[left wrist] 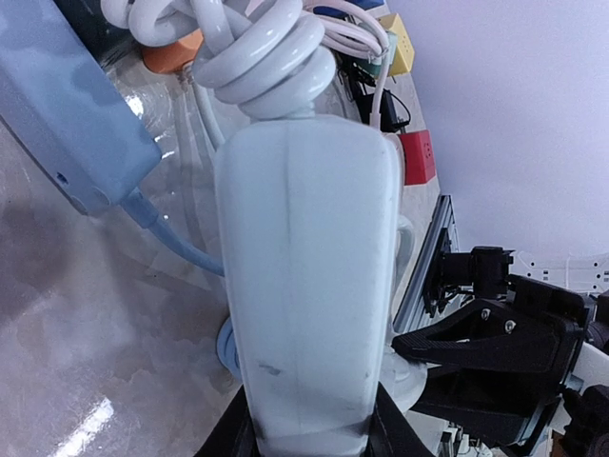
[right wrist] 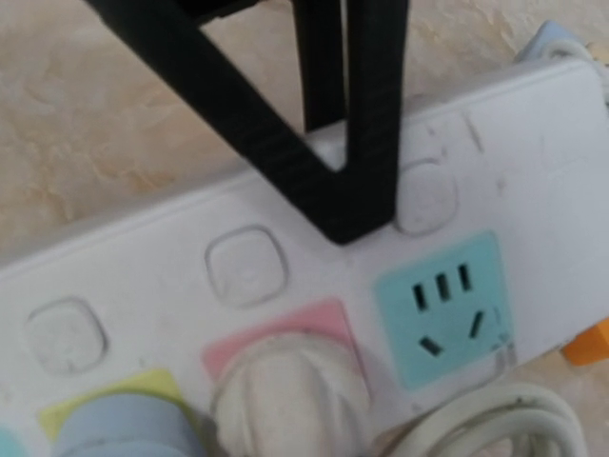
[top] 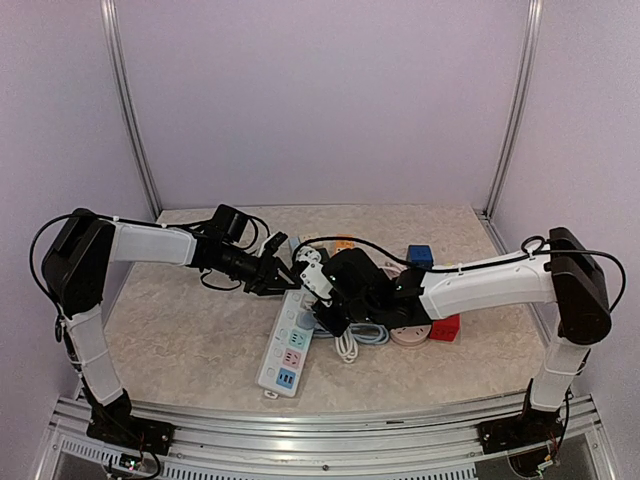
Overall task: Pull the plug off the socket
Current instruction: Remove the plug from the socket.
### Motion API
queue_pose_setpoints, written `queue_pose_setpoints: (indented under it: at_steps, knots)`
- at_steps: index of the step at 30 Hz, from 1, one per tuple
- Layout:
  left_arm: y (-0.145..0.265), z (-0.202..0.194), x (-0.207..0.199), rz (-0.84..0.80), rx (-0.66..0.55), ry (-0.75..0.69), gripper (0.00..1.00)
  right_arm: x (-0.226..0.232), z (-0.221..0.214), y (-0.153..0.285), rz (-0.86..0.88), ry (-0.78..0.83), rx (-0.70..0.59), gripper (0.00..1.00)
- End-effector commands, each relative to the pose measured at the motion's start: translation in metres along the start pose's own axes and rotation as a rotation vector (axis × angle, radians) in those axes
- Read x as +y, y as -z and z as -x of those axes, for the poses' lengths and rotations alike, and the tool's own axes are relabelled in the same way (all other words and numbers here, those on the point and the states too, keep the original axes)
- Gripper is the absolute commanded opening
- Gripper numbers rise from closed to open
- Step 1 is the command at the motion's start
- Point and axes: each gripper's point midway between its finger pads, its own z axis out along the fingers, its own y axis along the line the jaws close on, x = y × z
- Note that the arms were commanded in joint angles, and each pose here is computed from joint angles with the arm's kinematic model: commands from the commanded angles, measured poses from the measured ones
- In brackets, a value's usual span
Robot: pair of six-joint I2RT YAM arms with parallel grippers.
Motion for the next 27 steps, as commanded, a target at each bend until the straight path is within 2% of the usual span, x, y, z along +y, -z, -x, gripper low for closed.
queue_pose_setpoints:
  at_steps: [1,10,20,27]
  knots:
    - [0.008,0.006,0.035,0.111,-0.029,0.08,0.0,-0.041,0.01,0.014,-0.198,0.018,0.005,0.0]
    - [0.008,0.005,0.035,0.11,-0.028,0.081,0.0,-0.036,0.019,0.017,-0.119,-0.02,-0.036,0.0]
    - [0.009,0.005,0.033,0.109,-0.028,0.074,0.0,-0.045,0.024,0.025,0.075,-0.177,-0.095,0.0]
    - [0.009,0.006,0.033,0.111,-0.029,0.075,0.0,-0.048,0.021,0.023,0.103,-0.204,-0.093,0.0]
